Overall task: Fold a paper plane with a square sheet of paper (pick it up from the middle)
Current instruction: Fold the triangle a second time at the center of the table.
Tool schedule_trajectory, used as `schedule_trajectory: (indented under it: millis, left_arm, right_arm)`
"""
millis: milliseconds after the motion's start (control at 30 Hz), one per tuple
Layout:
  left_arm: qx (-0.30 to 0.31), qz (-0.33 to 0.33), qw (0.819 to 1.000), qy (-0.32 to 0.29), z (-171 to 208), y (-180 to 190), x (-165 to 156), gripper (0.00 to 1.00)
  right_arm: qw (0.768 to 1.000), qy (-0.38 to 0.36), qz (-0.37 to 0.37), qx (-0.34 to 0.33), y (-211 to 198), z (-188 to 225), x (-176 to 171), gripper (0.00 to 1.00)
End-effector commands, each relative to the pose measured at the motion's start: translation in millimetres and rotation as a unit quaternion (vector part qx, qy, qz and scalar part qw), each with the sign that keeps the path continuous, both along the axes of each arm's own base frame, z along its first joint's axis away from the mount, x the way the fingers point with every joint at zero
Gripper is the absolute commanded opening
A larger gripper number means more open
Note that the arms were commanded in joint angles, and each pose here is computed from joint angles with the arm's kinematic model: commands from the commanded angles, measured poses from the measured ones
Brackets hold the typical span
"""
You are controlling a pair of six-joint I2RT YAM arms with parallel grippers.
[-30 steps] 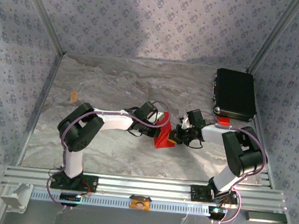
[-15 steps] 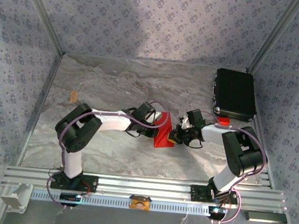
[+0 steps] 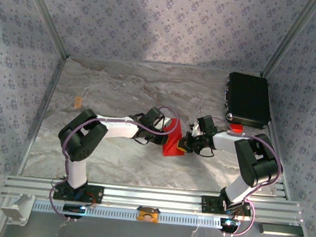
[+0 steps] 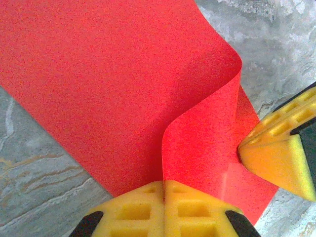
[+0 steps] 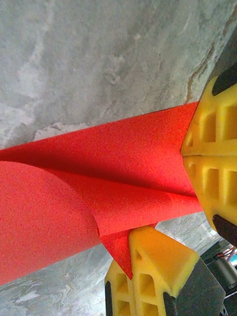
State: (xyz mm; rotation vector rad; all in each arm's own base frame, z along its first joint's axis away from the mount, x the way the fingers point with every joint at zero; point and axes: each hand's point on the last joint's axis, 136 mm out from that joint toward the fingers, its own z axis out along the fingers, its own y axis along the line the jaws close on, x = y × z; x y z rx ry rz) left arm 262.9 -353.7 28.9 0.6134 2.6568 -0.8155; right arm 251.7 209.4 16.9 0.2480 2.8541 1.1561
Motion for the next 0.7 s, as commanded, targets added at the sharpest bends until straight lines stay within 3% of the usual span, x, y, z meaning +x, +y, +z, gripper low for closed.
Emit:
schedule_trajectory:
  millis: [0,667]
  left_arm:
    - [0.003,0.007,1.000,-0.007,2.1,1.1,6.8,0.05]
    - [0.000,0.011,1.000,-0.014,6.7,4.0,6.6,0.05]
  right_arm:
    - [0.999,0.026,-0.002,-0.030,-9.8,-12.3,-11.0,0.00]
    - [0.999,0.023,-0.007,-0.033,-12.6,-11.3,-10.9,0.00]
